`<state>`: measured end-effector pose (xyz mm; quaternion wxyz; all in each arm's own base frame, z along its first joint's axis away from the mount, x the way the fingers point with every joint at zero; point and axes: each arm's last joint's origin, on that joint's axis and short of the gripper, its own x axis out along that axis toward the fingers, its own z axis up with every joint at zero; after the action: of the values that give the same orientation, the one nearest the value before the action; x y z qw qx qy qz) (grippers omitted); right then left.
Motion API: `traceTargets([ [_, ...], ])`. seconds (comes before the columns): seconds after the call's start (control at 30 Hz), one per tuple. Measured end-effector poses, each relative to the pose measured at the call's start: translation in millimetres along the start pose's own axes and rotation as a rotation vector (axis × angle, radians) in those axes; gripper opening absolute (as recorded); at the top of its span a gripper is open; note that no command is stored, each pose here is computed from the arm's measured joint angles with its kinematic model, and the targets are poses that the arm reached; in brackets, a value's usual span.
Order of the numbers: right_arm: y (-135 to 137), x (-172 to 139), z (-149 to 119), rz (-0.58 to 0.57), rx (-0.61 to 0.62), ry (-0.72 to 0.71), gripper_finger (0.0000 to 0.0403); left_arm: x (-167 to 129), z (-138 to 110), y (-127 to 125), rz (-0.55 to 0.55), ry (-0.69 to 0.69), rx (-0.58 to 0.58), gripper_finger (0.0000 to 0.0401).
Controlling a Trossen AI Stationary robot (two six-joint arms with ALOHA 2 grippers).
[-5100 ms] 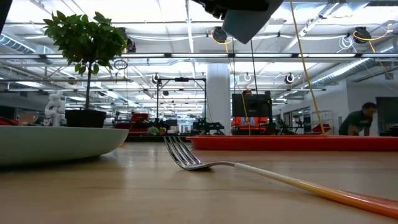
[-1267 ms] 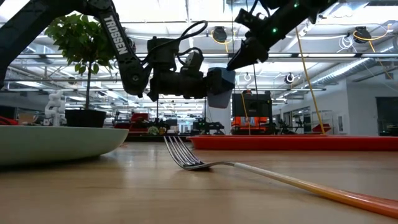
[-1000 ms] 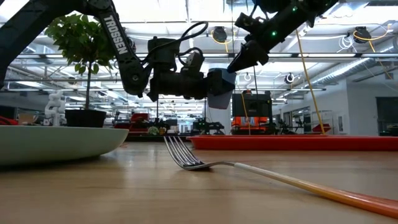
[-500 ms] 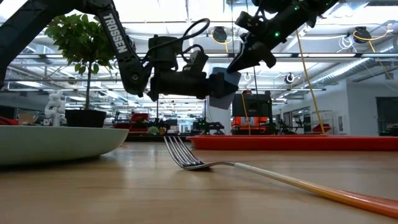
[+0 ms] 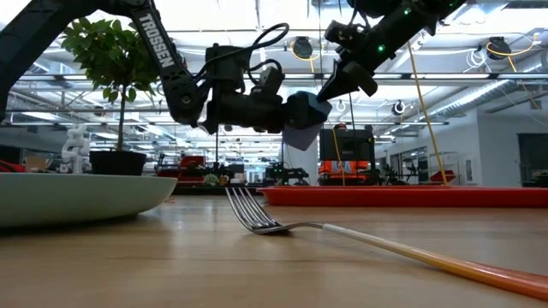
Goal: Pick and place plate/cup/fork/spoon on tray
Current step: Put the blue cup on the red tray
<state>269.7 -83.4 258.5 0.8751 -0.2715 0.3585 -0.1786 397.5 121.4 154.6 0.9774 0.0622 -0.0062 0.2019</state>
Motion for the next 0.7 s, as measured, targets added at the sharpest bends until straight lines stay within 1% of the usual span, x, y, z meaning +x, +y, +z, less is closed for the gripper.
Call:
traceTargets([
  [0.27,0.1,0.7,-5.3,0.016,0.04,0.044,0.0,-3.2,14.0,1.7,-0.013,0.06,0.041,0.0399],
  [0.4,1.3,0.8,-7.9,0.028,0.037,0.07,0.0,-4.3,15.0,1.5,-0.024,0.094,0.07,0.04],
  [0.53,2.4,0.6,-9.6,0.039,0.052,0.086,0.0,-4.6,13.0,0.9,-0.035,0.112,0.076,0.0399],
  [0.63,3.1,0.5,-10.6,0.048,0.051,0.095,0.0,-4.7,12.0,0.5,-0.048,0.122,0.078,0.0391],
  [0.7,3.2,0.5,-10.7,0.05,0.051,0.096,0.0,-4.8,11.1,0.2,-0.055,0.128,0.078,0.0376],
])
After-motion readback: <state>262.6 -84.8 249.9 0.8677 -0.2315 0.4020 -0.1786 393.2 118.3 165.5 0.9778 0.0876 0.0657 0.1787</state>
